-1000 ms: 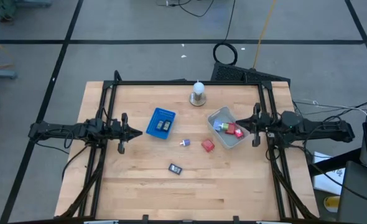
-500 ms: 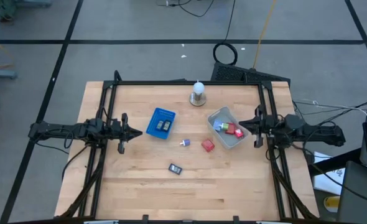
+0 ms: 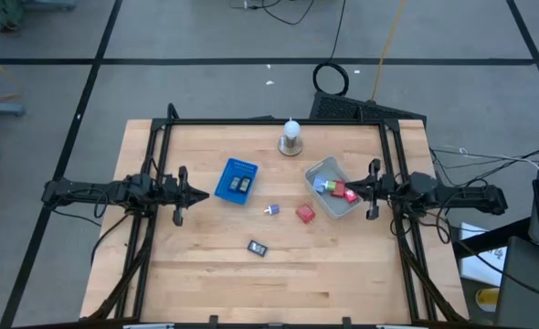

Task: Pick & Place Office items
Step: Put the dark blue timer into the blue bin

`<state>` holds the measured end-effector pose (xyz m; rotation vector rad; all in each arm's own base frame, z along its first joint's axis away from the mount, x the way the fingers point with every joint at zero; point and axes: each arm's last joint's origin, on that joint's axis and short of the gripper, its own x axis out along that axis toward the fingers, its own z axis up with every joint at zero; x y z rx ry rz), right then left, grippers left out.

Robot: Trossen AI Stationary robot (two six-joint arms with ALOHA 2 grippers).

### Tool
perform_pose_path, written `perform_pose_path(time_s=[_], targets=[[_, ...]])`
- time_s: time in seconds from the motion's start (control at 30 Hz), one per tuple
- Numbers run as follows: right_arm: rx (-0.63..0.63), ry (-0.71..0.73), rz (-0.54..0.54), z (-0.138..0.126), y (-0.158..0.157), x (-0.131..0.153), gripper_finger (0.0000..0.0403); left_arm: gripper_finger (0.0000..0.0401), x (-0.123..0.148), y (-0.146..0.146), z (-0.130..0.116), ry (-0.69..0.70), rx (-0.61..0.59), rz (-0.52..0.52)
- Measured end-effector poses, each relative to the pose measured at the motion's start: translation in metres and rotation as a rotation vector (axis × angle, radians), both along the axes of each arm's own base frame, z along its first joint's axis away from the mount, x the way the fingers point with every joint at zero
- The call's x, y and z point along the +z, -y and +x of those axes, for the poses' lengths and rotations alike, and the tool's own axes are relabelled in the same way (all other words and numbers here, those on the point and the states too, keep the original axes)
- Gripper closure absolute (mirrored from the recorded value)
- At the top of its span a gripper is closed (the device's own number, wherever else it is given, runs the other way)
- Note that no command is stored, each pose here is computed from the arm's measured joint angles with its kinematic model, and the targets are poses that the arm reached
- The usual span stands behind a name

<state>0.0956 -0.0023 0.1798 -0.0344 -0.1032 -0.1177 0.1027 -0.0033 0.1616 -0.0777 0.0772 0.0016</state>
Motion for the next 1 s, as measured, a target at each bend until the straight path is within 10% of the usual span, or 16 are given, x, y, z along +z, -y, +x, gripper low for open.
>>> perform_pose_path(time_s=[1.0], targets=[[0.003, -0.003, 0.021, 0.0001, 0.0, -0.0007, 0.0403, 0.038, 0.0041, -0.0005, 0.0001, 0.035, 0.027, -0.137]])
